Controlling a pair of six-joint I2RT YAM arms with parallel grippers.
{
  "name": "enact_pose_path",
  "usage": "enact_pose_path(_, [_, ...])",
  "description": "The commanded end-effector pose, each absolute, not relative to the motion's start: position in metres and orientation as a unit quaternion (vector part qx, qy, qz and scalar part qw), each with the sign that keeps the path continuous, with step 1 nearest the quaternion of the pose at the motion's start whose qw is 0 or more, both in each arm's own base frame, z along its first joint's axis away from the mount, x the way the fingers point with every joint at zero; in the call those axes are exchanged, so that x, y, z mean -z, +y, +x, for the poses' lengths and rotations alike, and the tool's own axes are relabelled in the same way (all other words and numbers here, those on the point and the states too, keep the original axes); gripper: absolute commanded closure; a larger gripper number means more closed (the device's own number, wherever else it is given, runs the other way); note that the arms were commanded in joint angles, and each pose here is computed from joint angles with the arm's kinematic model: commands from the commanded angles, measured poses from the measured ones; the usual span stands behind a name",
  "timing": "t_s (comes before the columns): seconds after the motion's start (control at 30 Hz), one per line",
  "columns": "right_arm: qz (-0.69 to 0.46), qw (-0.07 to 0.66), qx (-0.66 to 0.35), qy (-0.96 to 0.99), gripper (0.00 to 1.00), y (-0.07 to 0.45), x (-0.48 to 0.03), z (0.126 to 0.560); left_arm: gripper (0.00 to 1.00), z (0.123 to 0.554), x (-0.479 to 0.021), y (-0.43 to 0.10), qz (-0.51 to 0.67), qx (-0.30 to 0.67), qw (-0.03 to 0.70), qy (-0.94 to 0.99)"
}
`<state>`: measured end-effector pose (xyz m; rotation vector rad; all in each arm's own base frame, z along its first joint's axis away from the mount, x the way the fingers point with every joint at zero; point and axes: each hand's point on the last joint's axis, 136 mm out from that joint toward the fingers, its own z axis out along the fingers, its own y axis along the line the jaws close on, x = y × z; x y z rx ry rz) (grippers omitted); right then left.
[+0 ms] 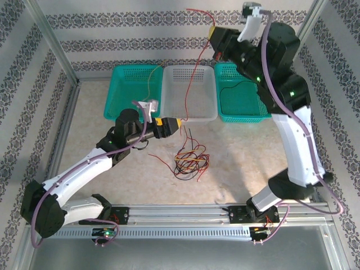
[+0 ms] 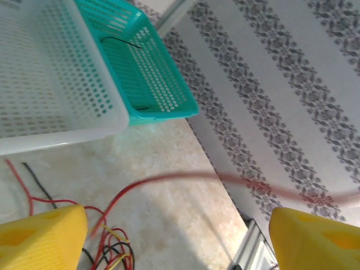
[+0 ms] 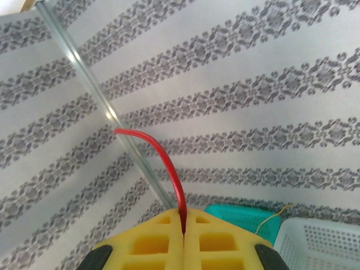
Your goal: Untangle the cables
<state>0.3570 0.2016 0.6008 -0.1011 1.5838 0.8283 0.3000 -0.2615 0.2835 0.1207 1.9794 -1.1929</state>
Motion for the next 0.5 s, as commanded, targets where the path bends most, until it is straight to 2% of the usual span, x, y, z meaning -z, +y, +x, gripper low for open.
enact_pose_path(0.0, [-0.038, 0.598, -0.373, 0.708, 1.00, 0.205, -0.588, 0.383, 0.16, 0.303, -0.256, -0.229, -0.010, 0.383, 0.414, 0.826])
enact_pose_path(0.17, [-0.009, 0.578, -0.354, 0.736, 1.00, 0.196, -0.559, 0.439, 0.14, 0.303, -0.225, -0.188, -0.073, 0.286, 0.408, 0.864])
enact_pose_path(0.47, [0.040, 0.518, -0.350, 0.779, 1.00, 0.175, -0.477, 0.527, 0.19, 0.291, -0.210, -0.188, -0.070, 0.292, 0.378, 0.876])
